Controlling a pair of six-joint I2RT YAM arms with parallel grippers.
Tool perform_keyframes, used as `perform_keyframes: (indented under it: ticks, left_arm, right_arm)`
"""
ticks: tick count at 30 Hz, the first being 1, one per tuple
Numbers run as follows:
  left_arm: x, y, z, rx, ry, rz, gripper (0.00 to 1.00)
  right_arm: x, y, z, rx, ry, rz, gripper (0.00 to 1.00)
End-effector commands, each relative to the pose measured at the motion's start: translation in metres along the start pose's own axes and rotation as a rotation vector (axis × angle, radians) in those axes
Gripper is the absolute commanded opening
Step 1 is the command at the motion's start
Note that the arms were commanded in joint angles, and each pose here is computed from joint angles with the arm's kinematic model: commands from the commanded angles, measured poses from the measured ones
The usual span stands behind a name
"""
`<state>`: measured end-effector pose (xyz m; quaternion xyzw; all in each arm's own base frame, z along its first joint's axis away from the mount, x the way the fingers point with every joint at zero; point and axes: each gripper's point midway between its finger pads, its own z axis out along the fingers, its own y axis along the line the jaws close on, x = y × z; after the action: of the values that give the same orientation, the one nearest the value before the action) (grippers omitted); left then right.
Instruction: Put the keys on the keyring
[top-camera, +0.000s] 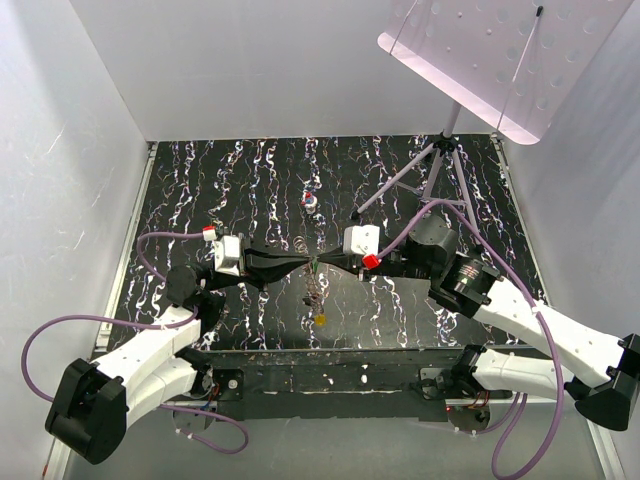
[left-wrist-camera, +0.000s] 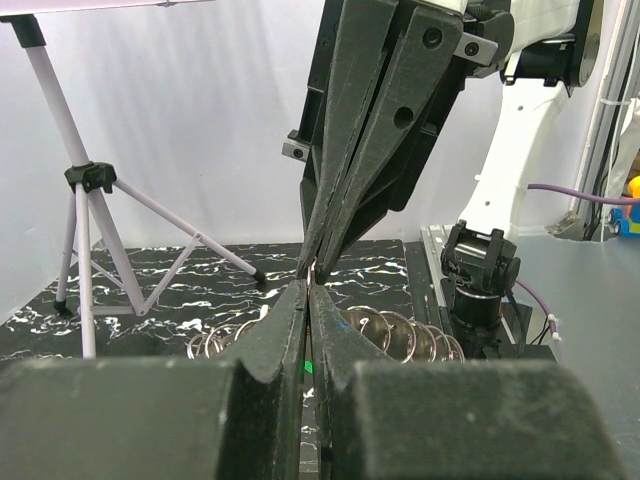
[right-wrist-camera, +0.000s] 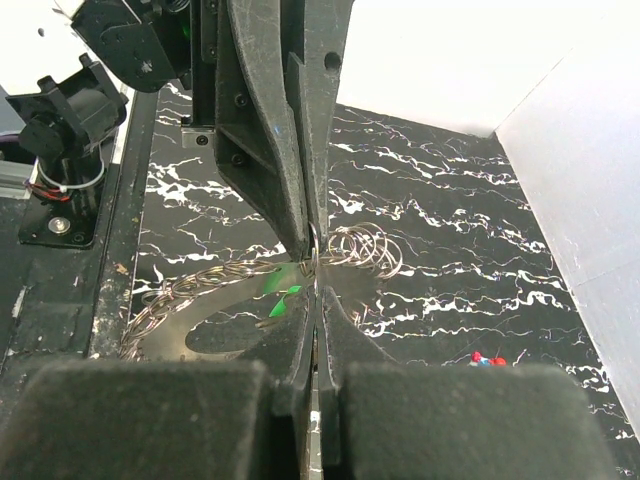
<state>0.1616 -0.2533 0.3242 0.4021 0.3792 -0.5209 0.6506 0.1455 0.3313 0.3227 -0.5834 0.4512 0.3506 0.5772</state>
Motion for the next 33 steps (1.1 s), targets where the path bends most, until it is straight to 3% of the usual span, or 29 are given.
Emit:
perform_keyframes:
  ticks: [1,33]
  left_arm:
    - [-0.0065,0.0004,-0.0011,-0.001,-0.025,0.059,0.0]
    - [-0.0064,0.0007,-0.0024,0.004,-0.023,0.07,0.0]
  right_arm:
    - [-0.029,-0.0043,-0.0057,0.018,-0.076,-0.024,0.01]
    - [-0.0312,-0.003,-0.0048,0.007,-0.086,-0.027,0.01]
